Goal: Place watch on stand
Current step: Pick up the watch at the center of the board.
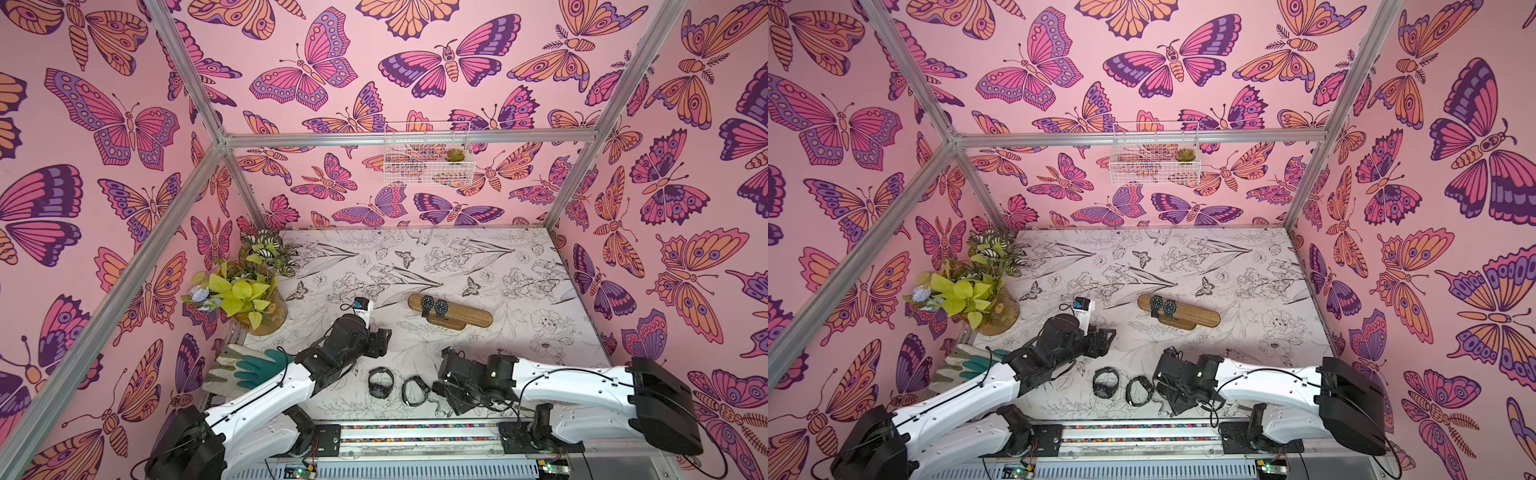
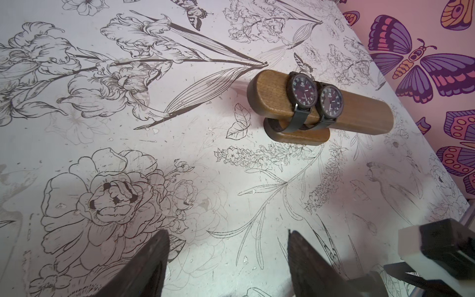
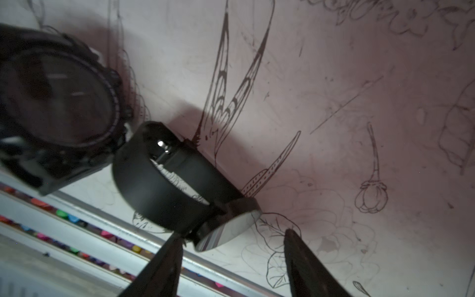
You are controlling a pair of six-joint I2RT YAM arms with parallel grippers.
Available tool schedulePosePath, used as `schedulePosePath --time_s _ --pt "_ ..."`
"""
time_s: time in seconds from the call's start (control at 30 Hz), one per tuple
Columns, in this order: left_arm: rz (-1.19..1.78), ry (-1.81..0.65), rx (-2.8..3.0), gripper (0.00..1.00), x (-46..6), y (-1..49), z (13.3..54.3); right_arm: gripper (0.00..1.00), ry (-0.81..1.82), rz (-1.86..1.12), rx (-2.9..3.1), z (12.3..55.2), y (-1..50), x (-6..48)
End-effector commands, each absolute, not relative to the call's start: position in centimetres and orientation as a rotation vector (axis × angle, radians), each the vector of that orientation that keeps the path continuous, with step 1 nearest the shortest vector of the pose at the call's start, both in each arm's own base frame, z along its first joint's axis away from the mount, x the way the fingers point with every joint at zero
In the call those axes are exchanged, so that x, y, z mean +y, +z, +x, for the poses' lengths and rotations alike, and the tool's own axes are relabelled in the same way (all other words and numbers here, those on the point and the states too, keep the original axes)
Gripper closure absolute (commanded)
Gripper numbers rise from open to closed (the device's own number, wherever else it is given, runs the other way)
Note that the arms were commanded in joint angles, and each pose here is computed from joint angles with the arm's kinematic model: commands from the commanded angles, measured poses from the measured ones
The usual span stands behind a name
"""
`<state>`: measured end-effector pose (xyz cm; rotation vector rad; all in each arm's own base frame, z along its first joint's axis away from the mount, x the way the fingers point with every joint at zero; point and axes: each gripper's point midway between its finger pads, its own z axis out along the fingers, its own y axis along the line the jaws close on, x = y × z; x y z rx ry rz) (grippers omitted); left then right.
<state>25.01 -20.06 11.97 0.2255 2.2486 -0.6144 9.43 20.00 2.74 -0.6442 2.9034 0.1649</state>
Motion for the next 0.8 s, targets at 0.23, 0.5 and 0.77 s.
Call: schedulePosePath --time_s 0.23,0.5,0.77 --pt "0.235 -0.641 2.256 0.26 -20.3 11.6 24.9 0.74 0.007 -0.58 2.742 12.7 4.6 19.6" --pt "0.287 -0.694 2.264 0.27 -21.7 12.1 25.0 0.89 -0.07 -0.55 2.643 14.6 4.9 19.4" --pt "0.294 -0.696 2.265 0.27 -21.8 11.9 25.0 0.79 -0.1 -0.538 2.602 15.7 4.3 20.0"
